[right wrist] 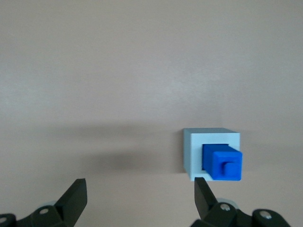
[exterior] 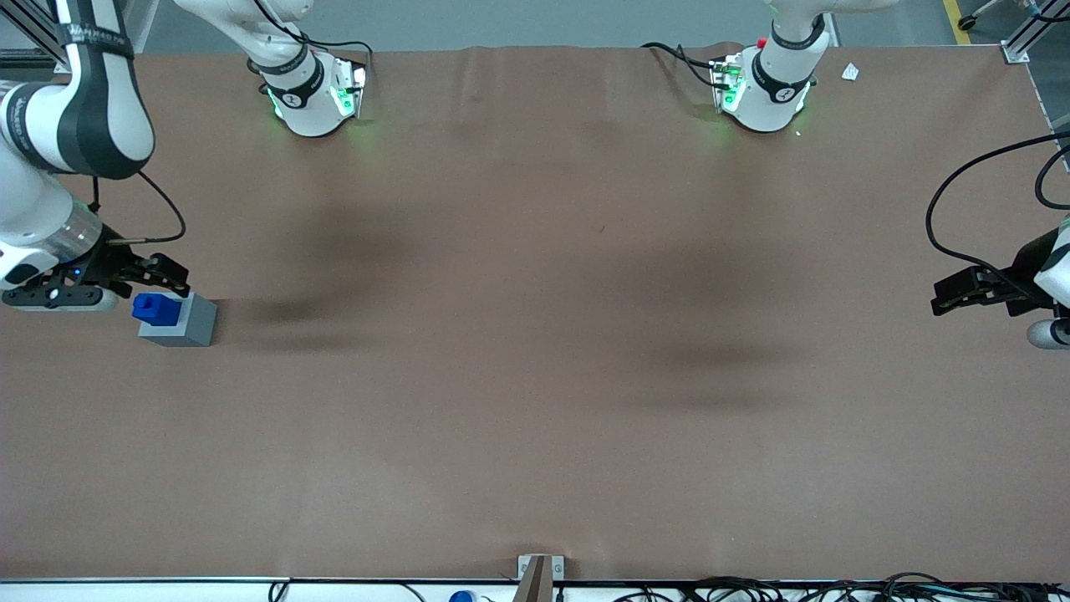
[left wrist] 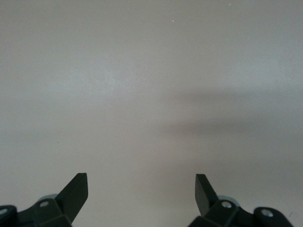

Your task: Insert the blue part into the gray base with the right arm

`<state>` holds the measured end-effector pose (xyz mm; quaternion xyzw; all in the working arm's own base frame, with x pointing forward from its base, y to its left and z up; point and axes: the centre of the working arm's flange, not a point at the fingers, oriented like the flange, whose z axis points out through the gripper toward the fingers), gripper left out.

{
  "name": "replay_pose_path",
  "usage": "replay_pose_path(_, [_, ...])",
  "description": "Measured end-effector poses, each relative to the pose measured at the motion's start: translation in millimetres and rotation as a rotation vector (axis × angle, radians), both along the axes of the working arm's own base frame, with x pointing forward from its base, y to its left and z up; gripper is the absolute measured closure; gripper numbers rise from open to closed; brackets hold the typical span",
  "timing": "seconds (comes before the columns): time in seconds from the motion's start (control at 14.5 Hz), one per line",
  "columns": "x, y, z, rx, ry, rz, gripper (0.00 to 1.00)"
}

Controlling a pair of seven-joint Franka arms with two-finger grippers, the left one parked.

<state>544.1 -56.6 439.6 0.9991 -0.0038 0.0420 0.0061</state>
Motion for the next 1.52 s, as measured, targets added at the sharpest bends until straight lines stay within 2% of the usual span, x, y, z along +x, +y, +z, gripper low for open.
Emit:
replay_pose_path(0.14, [-3.8, 15.4, 12.3, 0.003, 0.0, -0.006, 0.0])
replay_pose_path(0.41, [-4.8, 39.3, 62.3, 0.006, 0.028, 0.011, 0.0])
replay_pose_path(0.69, [-8.1, 43.4, 134.6, 0.006, 0.039, 0.016, 0.0])
replay_pose_path(1.03, [-17.0, 43.9, 186.5, 0.007, 0.055, 0.016, 0.0])
replay_pose_path(1.52, [-21.8, 42.3, 223.6, 0.005, 0.002, 0.009, 0.0])
